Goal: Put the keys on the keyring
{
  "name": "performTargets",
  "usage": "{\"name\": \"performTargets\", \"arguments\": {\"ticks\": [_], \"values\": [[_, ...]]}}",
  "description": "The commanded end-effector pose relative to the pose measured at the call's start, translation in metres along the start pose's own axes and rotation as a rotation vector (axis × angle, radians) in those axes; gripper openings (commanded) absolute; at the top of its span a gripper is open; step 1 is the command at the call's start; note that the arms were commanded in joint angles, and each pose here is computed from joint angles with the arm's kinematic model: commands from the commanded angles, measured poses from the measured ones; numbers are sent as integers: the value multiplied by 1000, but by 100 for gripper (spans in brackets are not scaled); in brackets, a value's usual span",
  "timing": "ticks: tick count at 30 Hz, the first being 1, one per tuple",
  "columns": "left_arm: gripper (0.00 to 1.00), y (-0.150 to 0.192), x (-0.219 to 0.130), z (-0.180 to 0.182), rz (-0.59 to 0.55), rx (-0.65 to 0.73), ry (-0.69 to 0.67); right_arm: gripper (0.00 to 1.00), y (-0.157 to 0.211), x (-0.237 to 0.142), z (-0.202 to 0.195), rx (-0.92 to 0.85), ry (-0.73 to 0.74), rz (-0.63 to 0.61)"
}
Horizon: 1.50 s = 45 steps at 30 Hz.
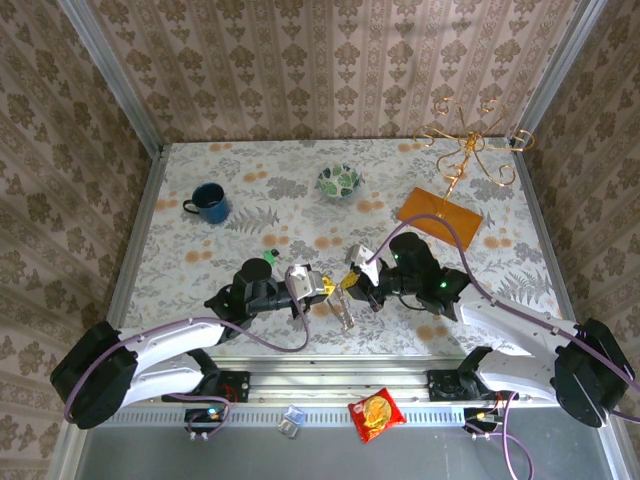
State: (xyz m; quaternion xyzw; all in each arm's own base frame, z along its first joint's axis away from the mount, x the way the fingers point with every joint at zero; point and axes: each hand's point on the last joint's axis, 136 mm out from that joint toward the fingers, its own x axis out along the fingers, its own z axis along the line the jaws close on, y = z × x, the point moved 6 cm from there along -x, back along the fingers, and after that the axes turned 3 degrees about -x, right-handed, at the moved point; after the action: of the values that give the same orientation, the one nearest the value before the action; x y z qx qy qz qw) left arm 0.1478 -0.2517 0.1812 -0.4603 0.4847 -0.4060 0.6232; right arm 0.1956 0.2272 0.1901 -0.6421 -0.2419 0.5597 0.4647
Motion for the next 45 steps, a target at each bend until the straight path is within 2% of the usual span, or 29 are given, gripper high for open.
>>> {"name": "performTargets", "arguments": {"ticks": [1, 3, 5, 6, 7, 10, 14, 18, 22, 26, 35, 40, 45], "values": [[0, -21, -3, 1, -107, 55, -9, 0, 5, 8, -6, 62, -27, 82], [0, -22, -3, 2, -106, 62, -17, 1, -1, 11, -3, 77, -73, 80], [0, -20, -2, 2, -98, 62, -16, 8, -5, 10, -3, 73, -79, 60], [0, -18, -2, 2, -92, 60, -16, 17, -6, 8, -3, 67, -65, 47], [0, -17, -2, 2, -86, 58, -15, 21, -7, 5, -4, 55, -48, 30], [0, -13, -2, 0, -79, 44, -11, 31, -10, -7, -6, 3, 27, -32], [0, -11, -2, -1, -77, 32, -3, 38, -8, -21, -10, -71, 151, -86], [0, -12, -1, -3, -84, 19, 15, 38, -8, -26, -10, -124, 179, -85], [0, -12, 0, -3, -87, 8, 25, 35, -9, -25, 4, -172, 62, -97], [0, -12, 1, -3, -91, 6, 31, 33, -13, -20, 6, -165, 16, -89], [0, -14, 1, -3, -95, 4, 38, 33, -18, -10, 3, -179, 18, -103], [0, -18, -4, -4, -129, -12, 34, 35, -9, -10, -6, -190, 107, -63], [0, -19, -8, -2, -141, -15, 20, 37, 8, -5, 6, -179, 24, -6]]}}
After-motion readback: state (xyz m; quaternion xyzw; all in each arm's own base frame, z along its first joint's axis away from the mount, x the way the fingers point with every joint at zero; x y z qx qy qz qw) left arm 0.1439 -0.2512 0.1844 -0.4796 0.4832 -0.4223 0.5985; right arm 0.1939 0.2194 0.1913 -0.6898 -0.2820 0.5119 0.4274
